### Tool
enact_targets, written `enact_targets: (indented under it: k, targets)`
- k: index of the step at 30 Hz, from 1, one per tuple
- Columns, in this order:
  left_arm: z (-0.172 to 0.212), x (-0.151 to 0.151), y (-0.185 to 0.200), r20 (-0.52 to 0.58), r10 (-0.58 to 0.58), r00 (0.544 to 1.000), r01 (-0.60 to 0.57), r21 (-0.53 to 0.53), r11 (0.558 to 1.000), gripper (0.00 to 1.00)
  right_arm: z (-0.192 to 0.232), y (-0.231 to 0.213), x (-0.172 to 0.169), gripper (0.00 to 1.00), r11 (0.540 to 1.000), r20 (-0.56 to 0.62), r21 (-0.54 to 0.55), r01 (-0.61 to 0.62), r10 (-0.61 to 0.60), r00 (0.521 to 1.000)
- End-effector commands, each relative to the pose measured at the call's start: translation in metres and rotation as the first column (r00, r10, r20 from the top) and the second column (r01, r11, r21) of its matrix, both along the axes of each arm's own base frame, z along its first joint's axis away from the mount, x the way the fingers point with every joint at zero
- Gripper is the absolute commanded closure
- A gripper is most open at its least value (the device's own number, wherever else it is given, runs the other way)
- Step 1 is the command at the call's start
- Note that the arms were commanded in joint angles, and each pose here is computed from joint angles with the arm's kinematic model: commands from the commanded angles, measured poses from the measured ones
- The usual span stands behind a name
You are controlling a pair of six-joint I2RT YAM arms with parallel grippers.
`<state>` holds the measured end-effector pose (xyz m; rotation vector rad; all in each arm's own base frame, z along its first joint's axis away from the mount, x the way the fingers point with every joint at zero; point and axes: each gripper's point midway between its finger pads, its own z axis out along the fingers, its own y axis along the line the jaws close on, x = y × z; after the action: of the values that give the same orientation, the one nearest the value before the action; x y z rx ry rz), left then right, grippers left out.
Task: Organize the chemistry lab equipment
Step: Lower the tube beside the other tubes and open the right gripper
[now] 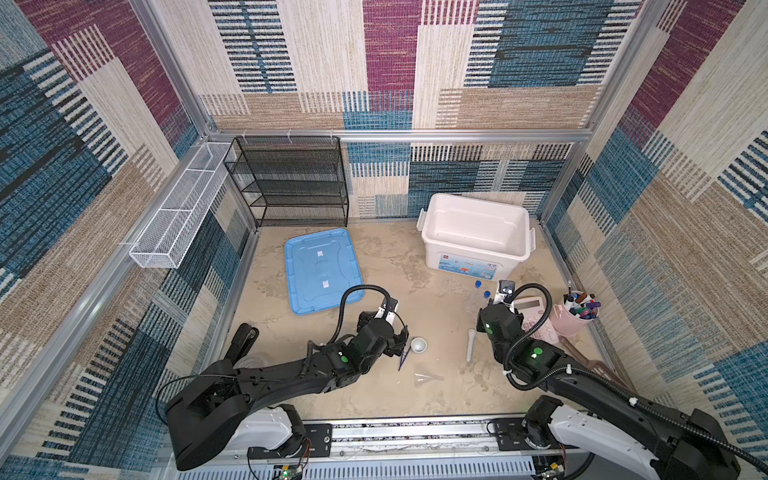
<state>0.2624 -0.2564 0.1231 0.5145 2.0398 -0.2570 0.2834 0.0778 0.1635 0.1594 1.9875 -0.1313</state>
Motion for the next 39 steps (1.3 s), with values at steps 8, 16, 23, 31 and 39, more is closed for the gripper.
enact_targets:
  k: [8,16,23,31,39]
  targets:
    - [0.006,0.002,0.002,0.007,0.025,1.0,-0.024,-0.031,0.999,0.07,0.003,0.004,0.001,0.77,1.0,0.004,0.026,-0.004,0.004,1.0]
    - [0.006,0.002,0.002,0.007,0.024,1.0,-0.023,-0.028,0.999,0.07,0.002,0.005,0.001,0.63,1.0,0.001,0.028,-0.01,0.01,1.0]
    - [0.006,0.001,0.005,0.008,0.031,0.999,-0.031,-0.02,0.999,0.07,0.016,0.0,-0.002,0.42,0.999,0.013,0.041,0.003,-0.003,1.0]
    - [0.009,0.002,0.004,0.011,0.03,0.999,-0.029,-0.027,0.999,0.06,0.065,-0.006,-0.004,0.28,0.998,0.092,0.068,-0.016,0.01,0.996]
    - [0.009,0.001,0.007,0.014,0.035,0.999,-0.034,-0.026,0.999,0.05,0.103,-0.026,0.015,0.18,0.997,0.135,0.077,0.005,-0.015,0.991]
